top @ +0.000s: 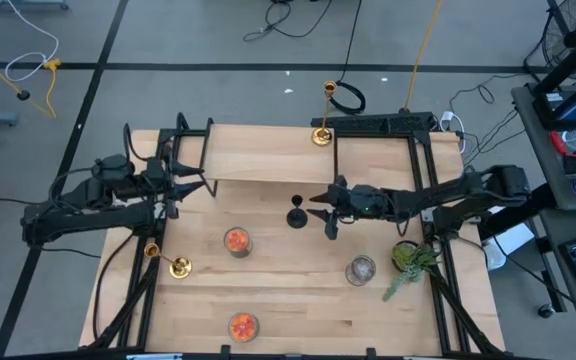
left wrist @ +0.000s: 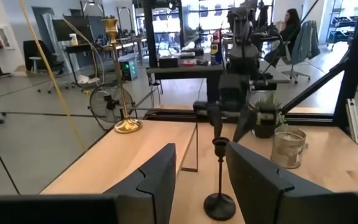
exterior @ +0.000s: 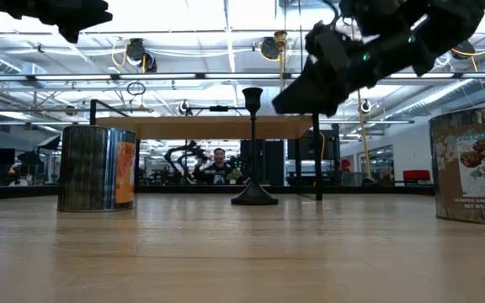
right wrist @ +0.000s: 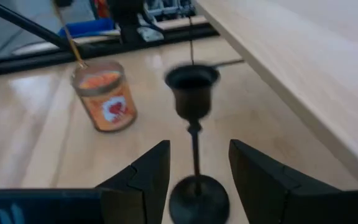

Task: Pick & Place candle stick holders
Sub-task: Put the black candle holder on the shelf

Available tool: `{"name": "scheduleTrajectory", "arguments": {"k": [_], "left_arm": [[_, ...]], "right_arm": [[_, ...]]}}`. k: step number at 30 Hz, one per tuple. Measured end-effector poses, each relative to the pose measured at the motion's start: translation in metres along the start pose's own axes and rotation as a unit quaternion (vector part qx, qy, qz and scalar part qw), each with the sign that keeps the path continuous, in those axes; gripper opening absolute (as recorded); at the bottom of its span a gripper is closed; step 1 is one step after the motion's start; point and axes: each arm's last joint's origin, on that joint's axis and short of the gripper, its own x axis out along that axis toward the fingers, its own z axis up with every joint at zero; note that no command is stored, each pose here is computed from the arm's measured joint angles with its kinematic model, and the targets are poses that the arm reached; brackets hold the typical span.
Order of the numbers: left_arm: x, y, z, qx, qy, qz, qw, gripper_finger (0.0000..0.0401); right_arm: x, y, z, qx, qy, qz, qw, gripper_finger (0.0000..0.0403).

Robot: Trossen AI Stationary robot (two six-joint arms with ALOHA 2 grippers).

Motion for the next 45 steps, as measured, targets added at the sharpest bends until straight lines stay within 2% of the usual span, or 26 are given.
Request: {"name": "scheduleTrajectory", "arguments": {"k": [6,10,15,18,24,26,29,32,39,45], "left_arm": [[0.000,0.000,-0.003,0.000,0.015,0.001,1.000,0.0150],[0.000,0.000,-0.004,-0.001,0.024,0.000,1.000,0.0150],[0.000,0.000,-0.004,-0.002,0.024,0.000,1.000,0.0150],[0.000,0.000,-0.004,-0.002,0.024,0.000,1.000,0.0150],[0.000,0.000,-0.005,-0.002,0.025,0.000,1.000,0.0150],[0.000,0.000,-0.005,-0.002,0.025,0.000,1.000,0.0150],[0.000,0.000,-0.005,-0.002,0.025,0.000,1.000,0.0150],[0.000,0.000,-0.005,-0.002,0.025,0.000,1.000,0.0150],[0.000,0.000,-0.006,-0.001,0.032,0.000,0.999,0.0150],[0.000,0.000,-0.007,-0.001,0.036,0.000,0.999,0.0150]], "right_arm": [[0.020,0.001,-0.017,0.003,0.001,0.008,1.000,0.0160],[0.021,0.002,-0.017,0.020,-0.003,0.029,0.999,0.0160],[0.019,0.008,-0.017,0.011,0.002,0.043,0.999,0.0160],[0.018,0.015,-0.021,0.005,0.018,0.078,0.997,0.0160],[0.015,0.030,-0.024,-0.093,0.012,0.089,0.992,0.0160],[0.015,0.035,-0.023,-0.088,-0.008,0.072,0.994,0.0160],[0.020,0.036,-0.027,-0.045,-0.019,0.030,0.998,0.0160],[0.029,0.039,-0.027,-0.024,-0.031,0.027,0.999,0.0160],[0.049,0.041,-0.032,-0.036,-0.005,-0.029,0.999,0.0160],[0.049,0.042,-0.032,-0.014,0.044,-0.039,0.998,0.0160]]}}
